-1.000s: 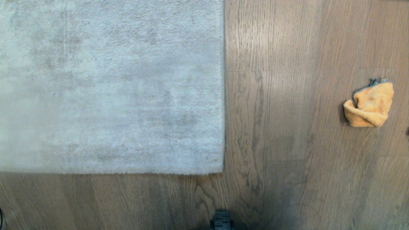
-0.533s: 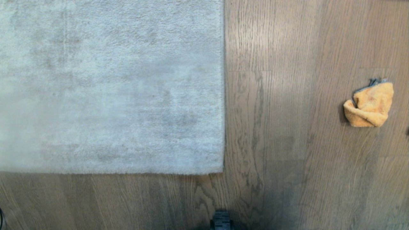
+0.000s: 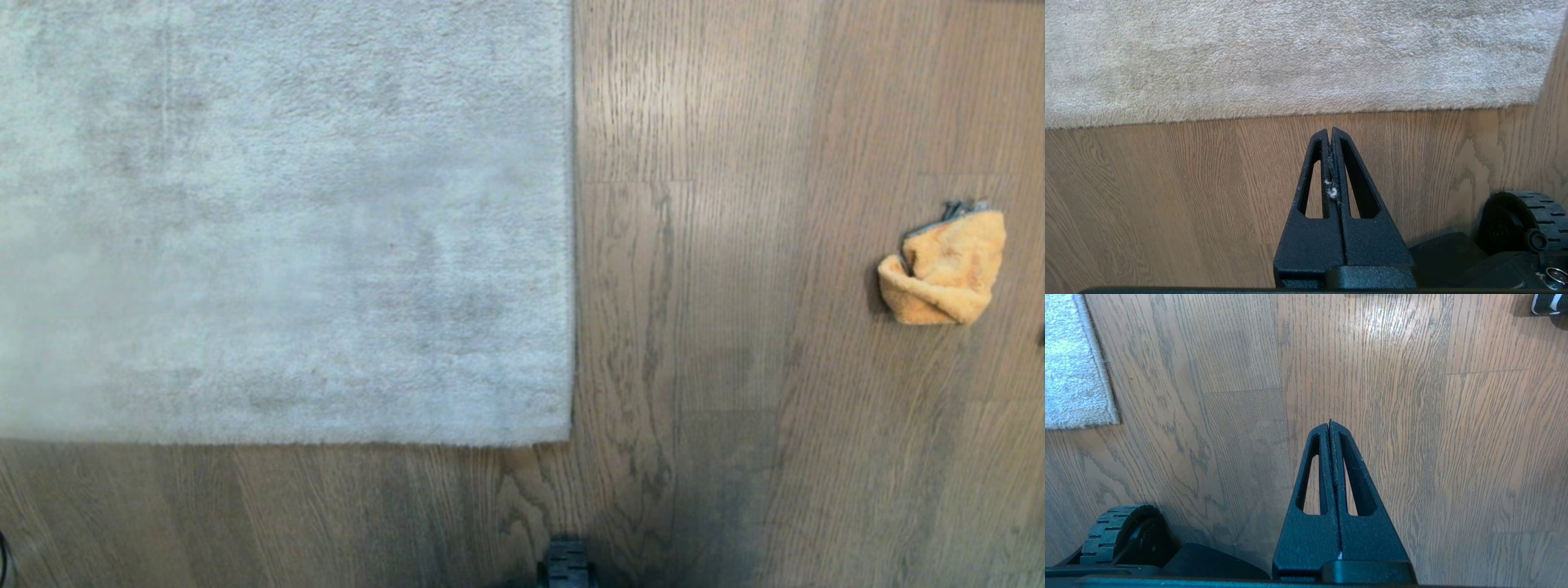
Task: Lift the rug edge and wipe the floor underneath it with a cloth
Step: Lift up the carpet
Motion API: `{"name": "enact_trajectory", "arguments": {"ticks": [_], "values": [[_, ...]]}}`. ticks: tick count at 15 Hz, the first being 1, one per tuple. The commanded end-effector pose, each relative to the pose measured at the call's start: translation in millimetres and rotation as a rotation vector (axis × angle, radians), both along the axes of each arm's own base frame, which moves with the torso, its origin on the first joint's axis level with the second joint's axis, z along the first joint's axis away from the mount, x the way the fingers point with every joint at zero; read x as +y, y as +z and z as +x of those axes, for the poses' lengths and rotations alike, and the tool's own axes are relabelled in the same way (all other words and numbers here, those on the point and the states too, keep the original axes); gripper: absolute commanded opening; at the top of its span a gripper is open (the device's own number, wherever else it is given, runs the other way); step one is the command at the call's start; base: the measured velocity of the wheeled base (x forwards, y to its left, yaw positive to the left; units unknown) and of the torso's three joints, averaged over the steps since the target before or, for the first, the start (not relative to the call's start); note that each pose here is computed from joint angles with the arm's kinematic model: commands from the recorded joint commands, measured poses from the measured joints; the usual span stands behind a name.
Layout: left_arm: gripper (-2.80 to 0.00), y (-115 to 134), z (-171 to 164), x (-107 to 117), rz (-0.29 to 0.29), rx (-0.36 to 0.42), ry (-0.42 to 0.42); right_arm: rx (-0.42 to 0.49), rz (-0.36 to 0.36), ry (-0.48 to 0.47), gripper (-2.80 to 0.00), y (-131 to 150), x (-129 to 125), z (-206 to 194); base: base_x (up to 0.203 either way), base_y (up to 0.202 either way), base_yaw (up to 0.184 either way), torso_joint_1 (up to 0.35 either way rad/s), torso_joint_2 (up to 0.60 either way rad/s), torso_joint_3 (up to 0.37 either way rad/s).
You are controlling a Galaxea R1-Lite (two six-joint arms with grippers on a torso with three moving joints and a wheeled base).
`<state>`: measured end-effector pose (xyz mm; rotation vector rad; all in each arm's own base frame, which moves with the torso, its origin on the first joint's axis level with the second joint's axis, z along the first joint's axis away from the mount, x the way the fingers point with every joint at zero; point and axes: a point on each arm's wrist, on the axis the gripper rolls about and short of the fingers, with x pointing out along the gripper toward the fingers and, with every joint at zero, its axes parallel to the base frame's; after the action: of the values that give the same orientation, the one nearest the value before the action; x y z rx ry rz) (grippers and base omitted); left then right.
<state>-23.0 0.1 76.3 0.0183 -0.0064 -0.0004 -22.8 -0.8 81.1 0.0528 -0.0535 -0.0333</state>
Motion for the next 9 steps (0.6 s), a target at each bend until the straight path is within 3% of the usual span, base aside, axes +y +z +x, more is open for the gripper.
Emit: {"name": "enact_trajectory", "arguments": {"ticks": [1,9], "values": [[-2.8,0.1,0.1,0.0,0.0,0.0,0.0,-0.001,0.0,-0.001,-2.8,0.1,0.0,0.0,0.0,0.0,0.0,0.0,0.0,0.0],[-2.8,0.1,0.1,0.0,0.002,0.0,0.0,-0.001,0.0,-0.001,-2.8,0.1,0.0,0.0,0.0,0.0,0.0,0.0,0.0,0.0]]}}
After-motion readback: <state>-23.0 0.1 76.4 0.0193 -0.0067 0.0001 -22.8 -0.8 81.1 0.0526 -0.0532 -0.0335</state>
